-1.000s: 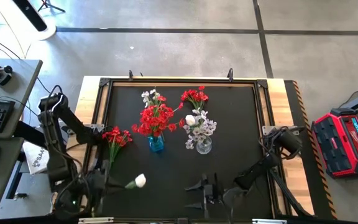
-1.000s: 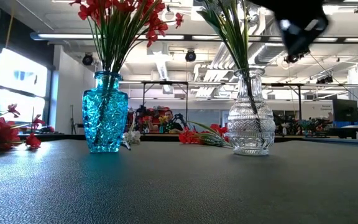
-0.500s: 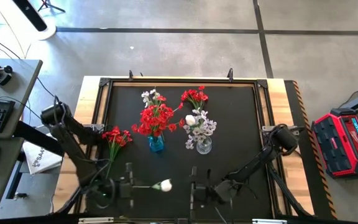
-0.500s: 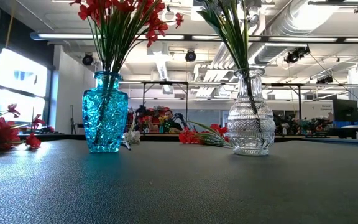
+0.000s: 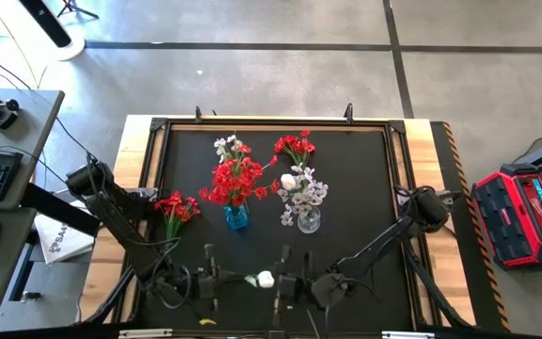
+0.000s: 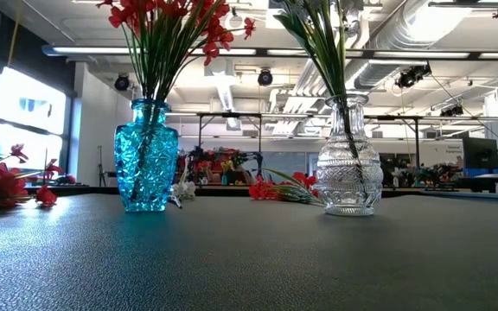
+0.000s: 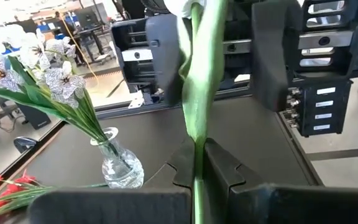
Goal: Sort flowers into vase by color
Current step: Put the white flower into the transparent vase
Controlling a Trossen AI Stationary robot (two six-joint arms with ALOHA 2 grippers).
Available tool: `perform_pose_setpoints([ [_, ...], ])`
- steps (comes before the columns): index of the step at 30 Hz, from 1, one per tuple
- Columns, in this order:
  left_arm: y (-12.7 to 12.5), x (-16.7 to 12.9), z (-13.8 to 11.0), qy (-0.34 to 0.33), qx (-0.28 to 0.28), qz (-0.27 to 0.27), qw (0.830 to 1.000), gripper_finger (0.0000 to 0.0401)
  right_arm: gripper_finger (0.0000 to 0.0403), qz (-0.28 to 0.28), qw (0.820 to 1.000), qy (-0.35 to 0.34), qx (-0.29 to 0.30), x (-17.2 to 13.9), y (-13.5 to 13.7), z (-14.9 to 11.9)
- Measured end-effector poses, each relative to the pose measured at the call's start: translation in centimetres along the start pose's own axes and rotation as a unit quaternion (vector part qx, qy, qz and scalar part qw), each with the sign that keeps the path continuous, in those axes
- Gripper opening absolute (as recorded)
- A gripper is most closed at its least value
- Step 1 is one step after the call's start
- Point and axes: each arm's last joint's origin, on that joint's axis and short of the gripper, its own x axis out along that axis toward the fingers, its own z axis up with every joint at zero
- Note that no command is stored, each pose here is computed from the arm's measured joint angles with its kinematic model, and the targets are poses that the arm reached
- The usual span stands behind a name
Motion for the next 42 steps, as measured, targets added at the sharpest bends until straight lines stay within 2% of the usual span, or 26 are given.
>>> perform_pose_setpoints([
  [6, 0.0, 0.1, -0.2, 0.006, 0.008, 0.001, 1.0, 0.0009, 0.0028, -0.008, 1.0, 0.007, -0.006, -0.4, 0.4, -0.1],
  [8, 0.1, 0.1, -0.4, 0.013, 0.009, 0.002, 1.0, 0.0024, 0.0008, -0.023, 0.999, 0.012, -0.019, -0.8, 0.6, 0.1],
  [15, 0.5, -0.4, -2.1, 0.062, 0.019, 0.028, 0.998, 0.0109, 0.0002, -0.067, 0.996, 0.06, -0.007, -4.8, 1.0, 2.8],
  [19, 0.5, -1.0, -2.6, 0.076, -0.005, 0.03, 0.997, 0.0144, 0.0002, -0.061, 0.992, 0.101, 0.047, -7.7, -0.3, 5.2],
  [21, 0.3, -1.3, -2.6, 0.075, -0.008, 0.024, 0.997, 0.0154, 0.0001, -0.066, 0.99, 0.118, 0.05, -8.9, -1.1, 6.1],
  [24, 0.0, -1.7, -2.6, 0.073, -0.008, 0.015, 0.997, 0.0158, 0.0, -0.094, 0.986, 0.129, 0.041, -10.5, -2.8, 7.4],
  [29, -0.4, -2.5, -2.6, 0.07, -0.005, 0.002, 0.998, 0.0157, 0.0, -0.154, 0.982, 0.104, 0.016, -13.1, -6.0, 10.8],
  [32, -0.6, -2.8, -2.6, 0.069, -0.004, -0.002, 0.998, 0.0157, 0.0, -0.178, 0.979, 0.096, -0.002, -14.1, -7.2, 11.7],
  [35, -0.7, -3.0, -2.6, 0.068, -0.004, -0.006, 0.998, 0.0156, 0.0, -0.218, 0.972, 0.082, -0.013, -15.0, -8.1, 12.1],
  [42, -0.7, -3.1, -2.6, 0.068, -0.003, -0.008, 0.998, 0.0156, 0.0, -0.29, 0.956, 0.048, -0.024, -16.0, -9.6, 10.6],
])
